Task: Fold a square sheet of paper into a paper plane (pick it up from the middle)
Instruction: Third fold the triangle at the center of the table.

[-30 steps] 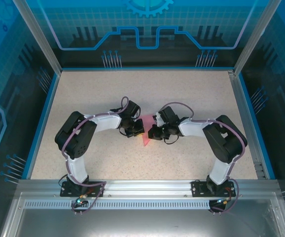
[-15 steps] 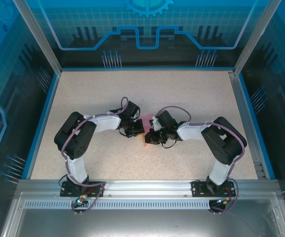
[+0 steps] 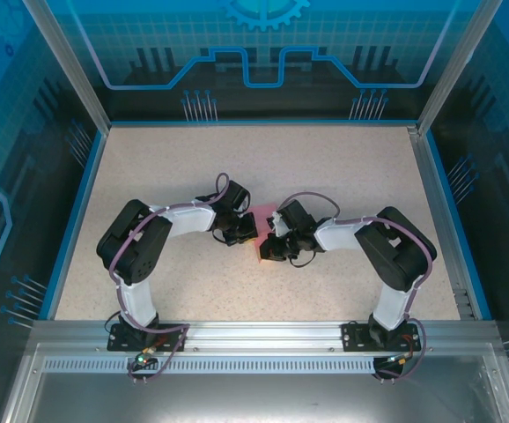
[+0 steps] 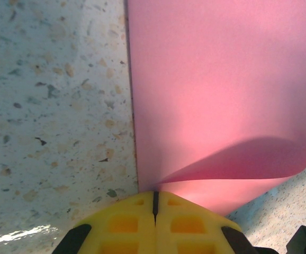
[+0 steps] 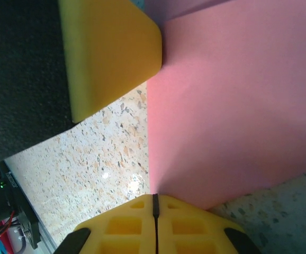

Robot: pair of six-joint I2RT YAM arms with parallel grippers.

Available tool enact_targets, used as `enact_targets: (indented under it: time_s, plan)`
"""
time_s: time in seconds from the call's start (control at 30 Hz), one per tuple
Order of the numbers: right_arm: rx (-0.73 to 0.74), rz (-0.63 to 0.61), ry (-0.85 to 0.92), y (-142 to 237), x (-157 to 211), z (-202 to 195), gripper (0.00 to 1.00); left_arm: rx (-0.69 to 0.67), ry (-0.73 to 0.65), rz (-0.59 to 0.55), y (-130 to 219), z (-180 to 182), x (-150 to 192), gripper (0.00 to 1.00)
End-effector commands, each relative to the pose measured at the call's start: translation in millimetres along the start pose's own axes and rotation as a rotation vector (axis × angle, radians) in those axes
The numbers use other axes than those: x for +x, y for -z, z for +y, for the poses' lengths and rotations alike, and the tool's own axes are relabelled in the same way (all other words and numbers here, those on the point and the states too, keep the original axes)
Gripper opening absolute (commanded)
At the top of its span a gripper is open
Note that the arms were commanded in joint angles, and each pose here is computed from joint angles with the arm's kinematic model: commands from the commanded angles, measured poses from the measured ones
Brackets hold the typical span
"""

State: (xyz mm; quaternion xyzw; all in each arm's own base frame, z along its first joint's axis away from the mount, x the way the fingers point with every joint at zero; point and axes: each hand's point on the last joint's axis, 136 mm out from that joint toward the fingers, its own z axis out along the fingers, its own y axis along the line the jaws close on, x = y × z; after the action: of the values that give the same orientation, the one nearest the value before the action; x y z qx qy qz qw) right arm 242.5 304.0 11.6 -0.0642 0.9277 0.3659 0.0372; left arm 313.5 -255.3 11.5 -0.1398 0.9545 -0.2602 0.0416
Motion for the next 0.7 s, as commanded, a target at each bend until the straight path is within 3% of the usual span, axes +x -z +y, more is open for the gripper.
enact_targets:
  time_s: [0.0,0.2,0.53,0.67]
  plan:
    - [0.049,0.048,0.021,1,16,-4,0.06,-0.201,0.061,0.09,-17,59,32,0.0]
    - [0.029,0.034,0.067,5,13,15,0.07,-0.202,0.063,0.089,-17,59,32,0.0]
    - [0.092,0.077,0.018,-8,24,-7,0.06,-0.203,0.059,0.087,-16,58,32,0.0]
    - [0.059,0.004,0.044,9,4,12,0.06,-0.202,0.057,0.085,-15,58,32,0.0]
